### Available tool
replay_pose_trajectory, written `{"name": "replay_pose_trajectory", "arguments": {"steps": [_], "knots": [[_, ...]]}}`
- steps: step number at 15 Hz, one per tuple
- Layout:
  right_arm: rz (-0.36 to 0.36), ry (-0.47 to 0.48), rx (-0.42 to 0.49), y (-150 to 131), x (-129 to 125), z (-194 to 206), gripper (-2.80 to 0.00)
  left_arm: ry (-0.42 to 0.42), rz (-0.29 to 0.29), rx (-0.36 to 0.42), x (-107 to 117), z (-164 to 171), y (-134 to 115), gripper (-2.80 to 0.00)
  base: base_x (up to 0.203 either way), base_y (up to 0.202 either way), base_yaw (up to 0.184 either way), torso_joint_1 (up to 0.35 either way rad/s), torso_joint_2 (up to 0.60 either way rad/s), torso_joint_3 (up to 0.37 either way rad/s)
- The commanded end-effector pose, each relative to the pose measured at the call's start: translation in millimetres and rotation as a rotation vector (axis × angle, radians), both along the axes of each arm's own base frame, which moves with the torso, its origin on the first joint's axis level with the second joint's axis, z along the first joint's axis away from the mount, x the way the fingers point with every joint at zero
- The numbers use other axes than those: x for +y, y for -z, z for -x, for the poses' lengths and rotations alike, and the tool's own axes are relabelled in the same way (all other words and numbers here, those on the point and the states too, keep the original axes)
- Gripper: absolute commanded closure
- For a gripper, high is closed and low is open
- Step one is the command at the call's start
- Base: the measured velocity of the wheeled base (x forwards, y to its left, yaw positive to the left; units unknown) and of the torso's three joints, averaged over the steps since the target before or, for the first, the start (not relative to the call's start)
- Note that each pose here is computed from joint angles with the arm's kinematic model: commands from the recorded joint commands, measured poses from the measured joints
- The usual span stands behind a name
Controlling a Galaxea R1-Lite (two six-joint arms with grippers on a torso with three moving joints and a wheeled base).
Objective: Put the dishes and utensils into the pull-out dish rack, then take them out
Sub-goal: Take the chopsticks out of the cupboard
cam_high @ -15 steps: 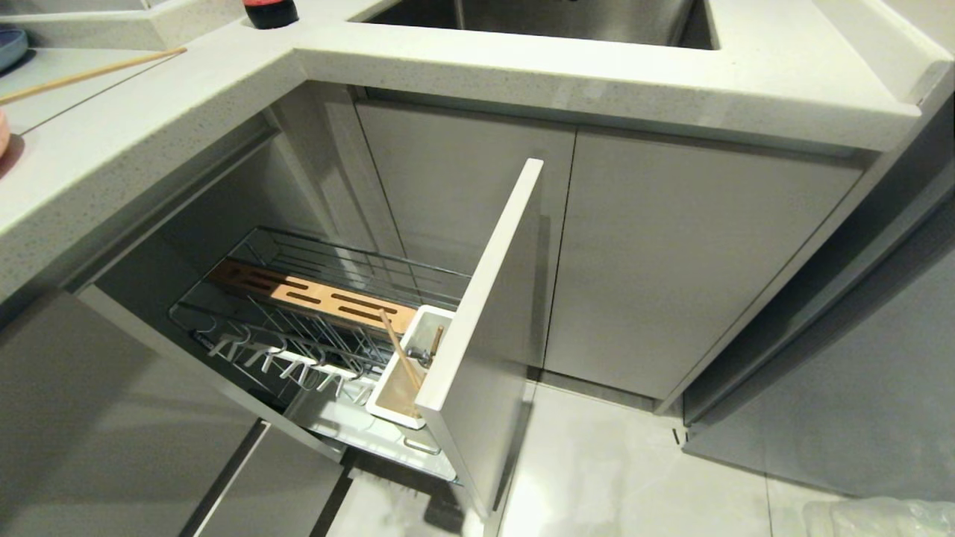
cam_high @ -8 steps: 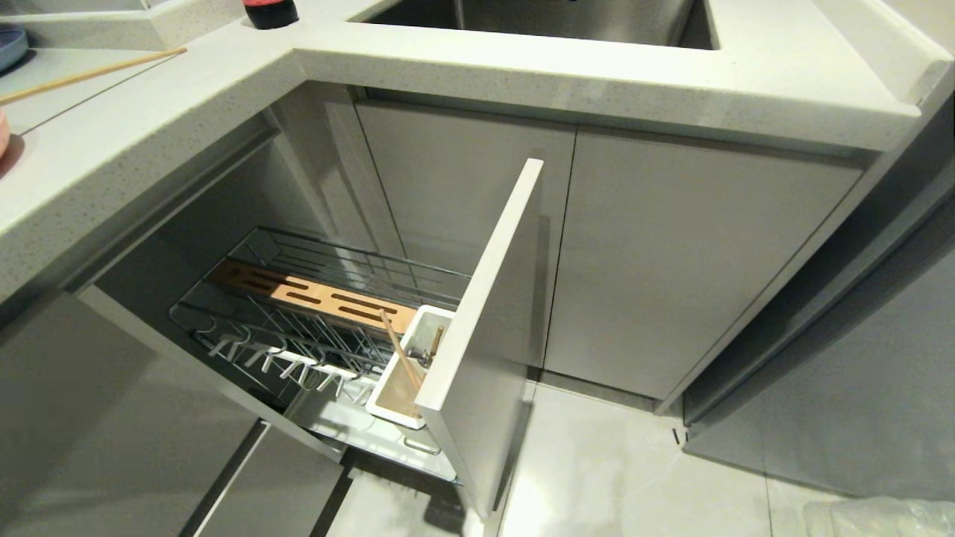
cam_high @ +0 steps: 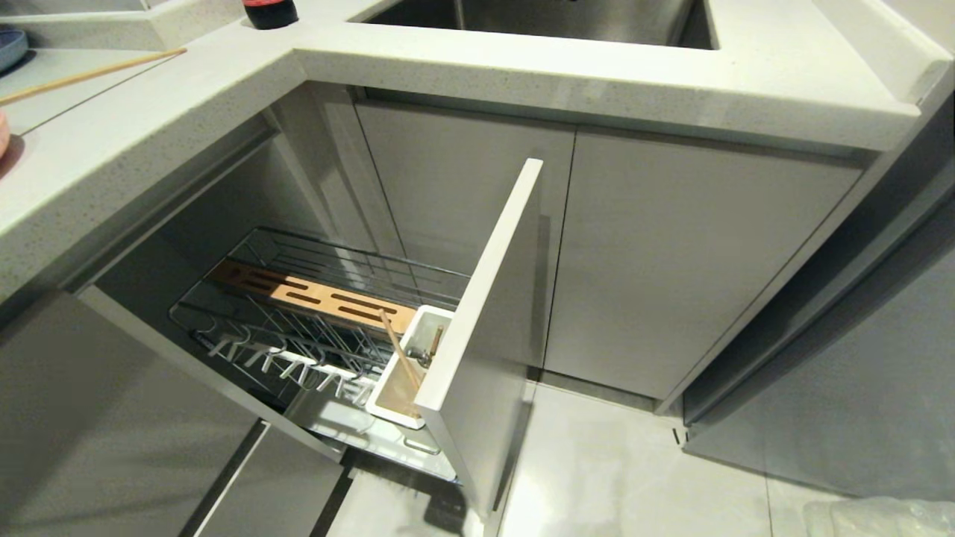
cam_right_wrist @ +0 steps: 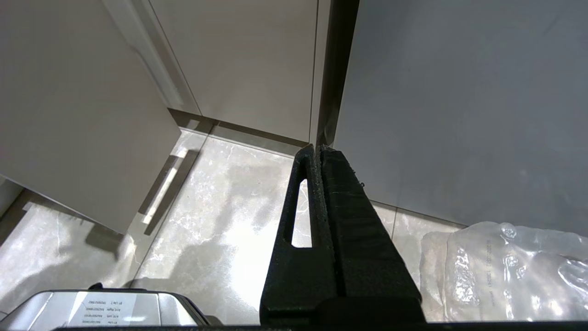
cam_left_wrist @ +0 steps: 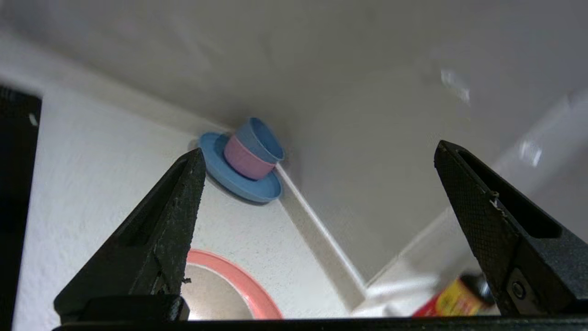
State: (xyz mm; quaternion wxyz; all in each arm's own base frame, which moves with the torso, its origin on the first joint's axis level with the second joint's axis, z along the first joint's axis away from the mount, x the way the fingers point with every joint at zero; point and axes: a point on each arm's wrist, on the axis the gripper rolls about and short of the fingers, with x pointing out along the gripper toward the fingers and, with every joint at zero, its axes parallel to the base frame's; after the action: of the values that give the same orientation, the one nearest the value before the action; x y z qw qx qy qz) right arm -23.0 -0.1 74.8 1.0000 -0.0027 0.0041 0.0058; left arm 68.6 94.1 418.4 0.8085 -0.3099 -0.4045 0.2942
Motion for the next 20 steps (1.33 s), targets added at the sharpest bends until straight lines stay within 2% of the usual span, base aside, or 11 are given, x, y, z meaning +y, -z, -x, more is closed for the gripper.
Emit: {"name": "replay_pose_trajectory", "arguments": {"steps": [1, 2, 3, 5, 6, 8, 10, 13, 17, 19, 20], "knots": [[0.001, -0.001, -0.001, 0, 0, 0, 0.00, -0.016, -0.096, 0.062, -12, 4, -10, -2.80, 0.000, 0.000, 0.000, 0.000, 0.00, 0.000], [0.001, -0.001, -0.001, 0, 0, 0, 0.00, -0.020, -0.141, 0.131, -16, 4, -13, -2.80, 0.000, 0.000, 0.000, 0.000, 0.00, 0.000], [0.001, -0.001, -0.001, 0, 0, 0, 0.00, 0.011, -0.185, 0.175, -23, 4, -17, -2.80, 0.000, 0.000, 0.000, 0.000, 0.00, 0.000], [0.001, -0.001, -0.001, 0, 0, 0, 0.00, 0.113, -0.240, 0.199, -35, 2, -26, -2.80, 0.000, 0.000, 0.000, 0.000, 0.00, 0.000], [0.001, -0.001, -0.001, 0, 0, 0, 0.00, 0.175, -0.270, 0.231, -39, -1, -27, 0.00, 0.000, 0.000, 0.000, 0.000, 0.00, 0.000], [0.001, -0.001, -0.001, 0, 0, 0, 0.00, 0.308, -0.306, 0.279, -49, -8, -27, 0.00, 0.000, 0.000, 0.000, 0.000, 0.00, 0.000], [0.001, -0.001, -0.001, 0, 0, 0, 0.00, 0.487, -0.310, 0.337, -66, -14, -24, 0.00, 0.000, 0.000, 0.000, 0.000, 0.00, 0.000], [0.001, -0.001, -0.001, 0, 0, 0, 0.00, 0.732, -0.370, 0.429, -91, -8, -17, 0.00, 0.000, 0.000, 0.000, 0.000, 0.00, 0.000], [0.001, -0.001, -0.001, 0, 0, 0, 0.00, 0.991, -0.414, 0.674, -107, 3, 9, 0.00, 0.000, 0.000, 0.000, 0.000, 0.00, 0.000], [0.001, -0.001, -0.001, 0, 0, 0, 0.00, 1.084, -0.423, 0.762, -112, 3, 19, 0.00, 0.000, 0.000, 0.000, 0.000, 0.00, 0.000], [0.001, -0.001, -0.001, 0, 0, 0, 0.00, 1.127, -0.416, 0.834, -114, 3, 26, 0.00, 0.000, 0.000, 0.000, 0.000, 0.00, 0.000]]}}
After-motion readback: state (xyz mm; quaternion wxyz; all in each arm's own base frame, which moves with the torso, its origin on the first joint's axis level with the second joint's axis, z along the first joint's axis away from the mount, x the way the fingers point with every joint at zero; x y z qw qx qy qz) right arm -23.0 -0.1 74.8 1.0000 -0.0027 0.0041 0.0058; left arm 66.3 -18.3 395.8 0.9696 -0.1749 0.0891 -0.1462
